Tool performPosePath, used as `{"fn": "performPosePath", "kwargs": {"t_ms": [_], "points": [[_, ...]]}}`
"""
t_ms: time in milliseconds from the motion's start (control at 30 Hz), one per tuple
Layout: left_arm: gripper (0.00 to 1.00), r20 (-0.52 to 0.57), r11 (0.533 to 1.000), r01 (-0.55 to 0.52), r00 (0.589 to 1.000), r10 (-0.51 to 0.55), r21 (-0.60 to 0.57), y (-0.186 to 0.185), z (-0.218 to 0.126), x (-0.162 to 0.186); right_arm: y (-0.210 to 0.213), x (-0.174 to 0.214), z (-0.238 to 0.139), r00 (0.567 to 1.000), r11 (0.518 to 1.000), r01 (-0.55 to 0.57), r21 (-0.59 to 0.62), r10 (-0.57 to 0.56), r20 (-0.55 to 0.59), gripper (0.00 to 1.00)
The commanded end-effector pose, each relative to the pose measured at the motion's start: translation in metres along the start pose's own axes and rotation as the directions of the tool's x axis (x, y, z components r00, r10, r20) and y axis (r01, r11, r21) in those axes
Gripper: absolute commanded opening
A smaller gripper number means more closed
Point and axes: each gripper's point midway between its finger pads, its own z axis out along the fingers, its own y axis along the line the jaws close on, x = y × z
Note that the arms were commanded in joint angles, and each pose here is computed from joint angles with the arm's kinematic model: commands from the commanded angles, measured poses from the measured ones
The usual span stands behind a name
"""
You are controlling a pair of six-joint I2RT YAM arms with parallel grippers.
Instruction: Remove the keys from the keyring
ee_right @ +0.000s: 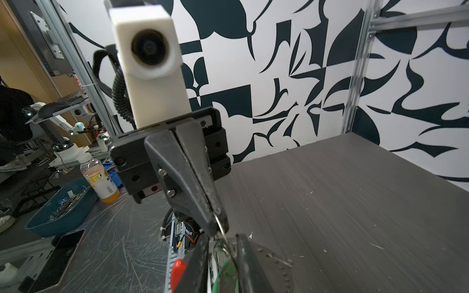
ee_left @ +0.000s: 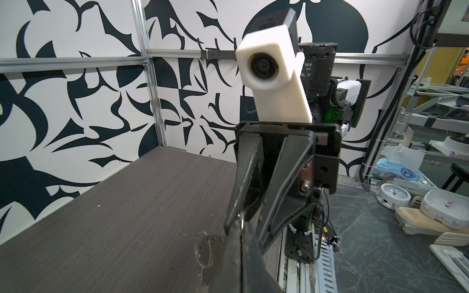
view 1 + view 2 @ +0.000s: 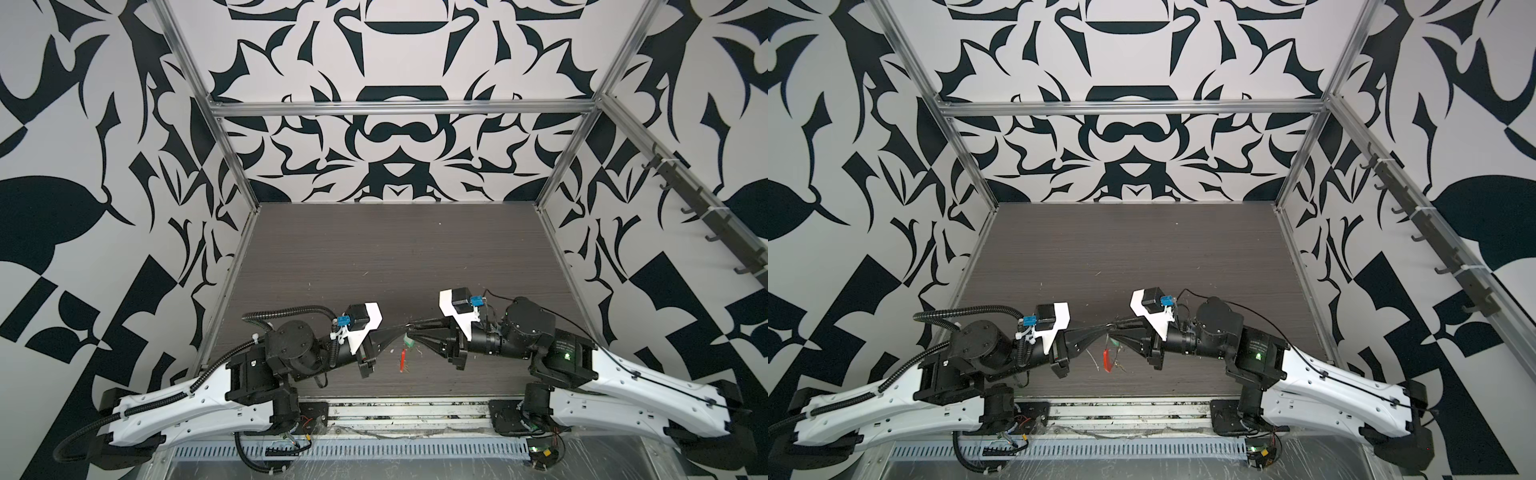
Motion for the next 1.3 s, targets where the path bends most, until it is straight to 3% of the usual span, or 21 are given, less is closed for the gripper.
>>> {"fn": "performPosePath", "kwargs": {"t_ms": [0, 100, 300, 500, 533, 600, 667, 800, 1000, 1100, 1267], "points": [[0.00, 0.057, 1.000, -0.003, 0.998, 0.003, 0.006, -0.001, -0.003, -0.013, 0.009, -0.023, -0.007, 0.997, 0.999, 0.012, -0.033, -0.009, 0.082, 0.20], [0.00, 0.056, 1.000, -0.003, 0.998, 0.003, 0.004, 0.000, -0.003, -0.012, 0.010, -0.023, -0.008, 0.996, 0.999, 0.006, -0.033, -0.003, 0.088, 0.17], [0.00, 0.059, 1.000, -0.001, 0.998, 0.001, 0.003, 0.000, -0.001, -0.013, 0.010, -0.021, -0.007, 0.997, 0.999, -0.001, -0.038, 0.004, 0.077, 0.00], [0.00, 0.039, 1.000, 0.010, 0.999, -0.010, -0.013, 0.002, 0.001, -0.011, 0.000, -0.021, -0.009, 0.998, 0.999, -0.038, 0.025, 0.037, 0.053, 0.00], [0.06, 0.032, 0.999, 0.014, 0.999, -0.013, -0.029, 0.005, 0.000, -0.009, -0.003, -0.019, -0.010, 0.998, 0.998, -0.045, 0.046, 0.043, 0.034, 0.00], [0.29, 0.022, 0.998, 0.015, 1.000, -0.013, -0.063, 0.011, -0.003, -0.007, -0.009, -0.011, -0.015, 0.998, 0.994, -0.050, 0.099, 0.054, -0.040, 0.00], [0.39, 0.016, 0.996, 0.021, 1.000, -0.020, -0.092, 0.016, -0.008, -0.005, -0.015, -0.005, -0.019, 0.992, 0.988, -0.038, 0.147, 0.055, -0.111, 0.00], [0.47, -0.054, 0.992, 0.014, 0.998, -0.021, -0.123, 0.021, -0.011, 0.005, -0.025, 0.011, -0.027, 0.955, 0.979, -0.003, 0.203, 0.064, -0.291, 0.00], [0.48, -0.180, 0.996, 0.001, 0.984, -0.018, -0.094, 0.016, 0.003, 0.024, -0.018, 0.017, -0.033, 0.883, 0.988, 0.033, 0.153, 0.043, -0.468, 0.00], [0.48, -0.202, 0.999, 0.003, 0.979, -0.013, -0.050, 0.008, 0.008, 0.029, -0.015, 0.022, -0.033, 0.840, 0.992, 0.043, 0.115, 0.027, -0.542, 0.00], [0.47, -0.225, 1.000, 0.009, 0.974, -0.002, 0.028, -0.005, 0.011, 0.032, -0.009, 0.022, -0.027, 0.809, 0.997, 0.043, 0.064, 0.002, -0.587, 0.00]]}}
